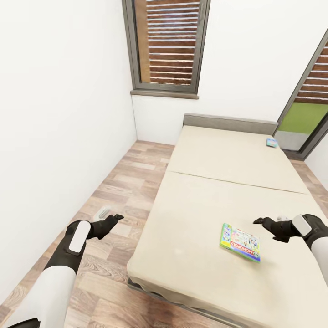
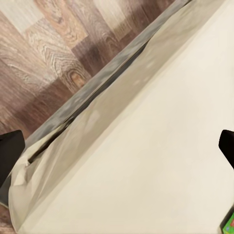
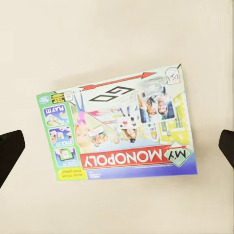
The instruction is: Put all the toys in the child's room - the three board games (two on the bed and one on the table), the two jigsaw puzzles on the table, and the tennis ball on the table - inside the toy box on the table in the child's room.
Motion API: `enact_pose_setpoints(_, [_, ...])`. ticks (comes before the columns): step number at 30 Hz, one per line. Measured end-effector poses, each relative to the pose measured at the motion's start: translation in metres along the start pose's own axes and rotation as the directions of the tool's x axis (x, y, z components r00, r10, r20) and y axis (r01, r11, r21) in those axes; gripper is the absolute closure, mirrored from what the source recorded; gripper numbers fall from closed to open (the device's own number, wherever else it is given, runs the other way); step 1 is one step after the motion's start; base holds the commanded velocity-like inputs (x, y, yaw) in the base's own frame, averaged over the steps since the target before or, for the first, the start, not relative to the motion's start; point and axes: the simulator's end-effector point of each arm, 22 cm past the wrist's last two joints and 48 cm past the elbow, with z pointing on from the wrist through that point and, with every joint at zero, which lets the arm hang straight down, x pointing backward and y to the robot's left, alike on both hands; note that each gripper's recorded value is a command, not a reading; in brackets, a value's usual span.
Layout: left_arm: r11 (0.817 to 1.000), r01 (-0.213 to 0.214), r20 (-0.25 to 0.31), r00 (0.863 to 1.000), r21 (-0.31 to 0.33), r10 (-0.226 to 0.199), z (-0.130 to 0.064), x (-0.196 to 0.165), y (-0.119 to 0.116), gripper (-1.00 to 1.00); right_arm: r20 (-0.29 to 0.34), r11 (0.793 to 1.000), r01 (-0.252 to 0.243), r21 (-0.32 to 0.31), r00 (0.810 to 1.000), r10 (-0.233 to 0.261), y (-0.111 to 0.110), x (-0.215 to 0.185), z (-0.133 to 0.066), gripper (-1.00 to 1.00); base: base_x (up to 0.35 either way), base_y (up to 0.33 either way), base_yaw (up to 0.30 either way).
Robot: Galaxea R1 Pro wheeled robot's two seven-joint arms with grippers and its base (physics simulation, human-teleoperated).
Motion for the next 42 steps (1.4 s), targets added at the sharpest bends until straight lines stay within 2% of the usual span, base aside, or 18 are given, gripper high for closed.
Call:
enact_pose_setpoints(18, [1.0, 0.005, -0.019, 1.0, -0.016, -0.005, 0.011, 0.008, 0.01, -1.0, -0.019, 0.999, -0.006, -0.046, 1.0, 0.005, 0.003, 0.005, 0.011, -1.0, 0.0, 0.0, 0.0])
enact_pose_setpoints(29, [1.0, 0.005, -0.035, 0.999, -0.026, -0.006, 0.019, 0.016, 0.014, -1.0, -0.019, 0.989, 0.005, -0.145, 1.0, -0.008, 0.021, 0.004, 0.014, -1.0, 0.0, 0.0, 0.0])
enact_pose_setpoints(42, [0.999, 0.008, -0.052, 0.999, -0.04, -0.01, 0.027, 0.023, 0.022, -1.0, -0.013, 0.989, 0.008, -0.145, 1.0, -0.01, 0.015, -0.001, 0.018, -1.0, 0.0, 0.0, 0.0])
